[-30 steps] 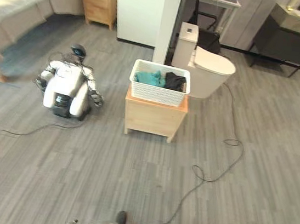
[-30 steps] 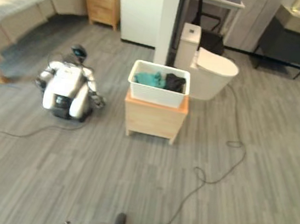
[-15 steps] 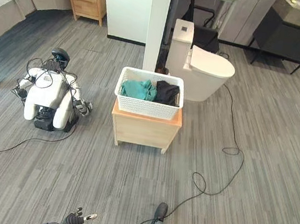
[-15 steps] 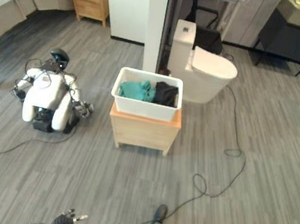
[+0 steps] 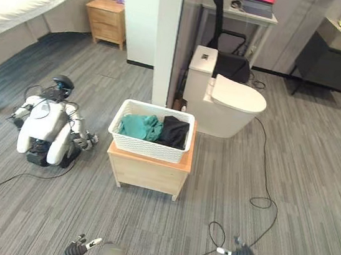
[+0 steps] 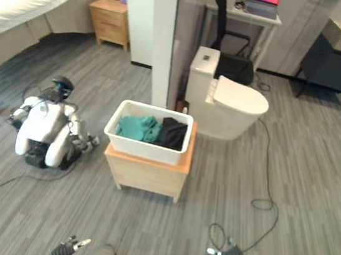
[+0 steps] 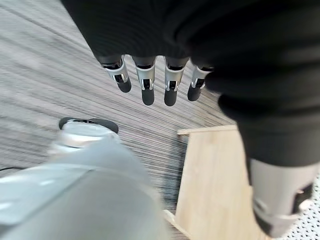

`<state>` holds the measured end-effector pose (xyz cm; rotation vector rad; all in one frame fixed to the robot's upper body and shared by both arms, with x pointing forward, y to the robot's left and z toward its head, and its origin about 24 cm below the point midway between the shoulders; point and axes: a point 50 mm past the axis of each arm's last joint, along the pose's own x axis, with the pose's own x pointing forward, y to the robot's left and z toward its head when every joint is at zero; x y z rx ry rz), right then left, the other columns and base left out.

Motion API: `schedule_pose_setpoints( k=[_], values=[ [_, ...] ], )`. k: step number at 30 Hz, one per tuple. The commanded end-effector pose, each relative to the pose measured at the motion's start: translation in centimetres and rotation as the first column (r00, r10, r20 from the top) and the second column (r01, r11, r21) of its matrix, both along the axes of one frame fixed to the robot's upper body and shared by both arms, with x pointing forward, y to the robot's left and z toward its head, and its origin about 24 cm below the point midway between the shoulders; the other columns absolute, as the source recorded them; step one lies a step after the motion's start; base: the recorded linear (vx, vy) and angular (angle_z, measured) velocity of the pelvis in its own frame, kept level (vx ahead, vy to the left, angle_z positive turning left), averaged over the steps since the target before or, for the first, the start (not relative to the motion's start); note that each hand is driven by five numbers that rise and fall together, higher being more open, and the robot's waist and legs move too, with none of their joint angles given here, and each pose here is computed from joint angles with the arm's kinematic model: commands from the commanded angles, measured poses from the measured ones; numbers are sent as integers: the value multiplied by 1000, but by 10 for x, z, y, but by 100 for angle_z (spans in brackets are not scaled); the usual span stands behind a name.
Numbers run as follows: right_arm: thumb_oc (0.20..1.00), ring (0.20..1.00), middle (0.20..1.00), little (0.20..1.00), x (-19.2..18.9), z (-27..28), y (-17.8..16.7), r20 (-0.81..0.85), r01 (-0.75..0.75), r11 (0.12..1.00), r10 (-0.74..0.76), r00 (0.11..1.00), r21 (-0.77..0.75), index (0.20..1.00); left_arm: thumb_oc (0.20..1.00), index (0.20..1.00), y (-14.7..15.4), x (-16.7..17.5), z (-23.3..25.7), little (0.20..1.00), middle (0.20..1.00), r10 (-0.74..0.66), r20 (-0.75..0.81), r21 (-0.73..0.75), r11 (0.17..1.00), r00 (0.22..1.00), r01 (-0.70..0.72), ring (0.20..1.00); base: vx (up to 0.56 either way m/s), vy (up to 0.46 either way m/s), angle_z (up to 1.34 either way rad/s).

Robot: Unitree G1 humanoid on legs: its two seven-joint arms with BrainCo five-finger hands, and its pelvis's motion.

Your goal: Grab the laundry basket,head to the washer,open it,put in the laundry and shut it.

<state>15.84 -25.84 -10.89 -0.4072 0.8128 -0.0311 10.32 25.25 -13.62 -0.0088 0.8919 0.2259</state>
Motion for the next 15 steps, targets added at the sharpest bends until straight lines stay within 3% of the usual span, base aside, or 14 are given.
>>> schedule_pose_setpoints(
  k=[1, 3, 11, 15],
  values=[
    [1000, 1000, 1000, 1000, 11, 10, -12, 67, 23, 1000, -22, 998, -18, 1000, 1000, 1000, 10, 12, 8, 1000, 1000, 30, 65, 35, 999, 997, -33, 1000, 184, 140, -8],
    [1000, 1000, 1000, 1000, 26, 17, -2, 125, 17, 1000, -19, 992, 22, 1000, 1000, 1000, 12, 15, 10, 1000, 1000, 38, 79, 40, 998, 996, -41, 1000, 251, 255, -20],
    [1000, 1000, 1000, 1000, 21, 11, 12, 115, 48, 995, -58, 992, 91, 1000, 1000, 1000, 23, 2, 7, 1000, 1000, 37, 19, 78, 996, 999, -38, 1000, 251, 350, -9],
    [1000, 1000, 1000, 1000, 25, 6, 16, 92, 103, 984, -117, 989, 149, 1000, 1000, 1000, 45, 13, 22, 1000, 1000, 73, 83, 138, 987, 994, -84, 1000, 113, 322, -36]
  ],
)
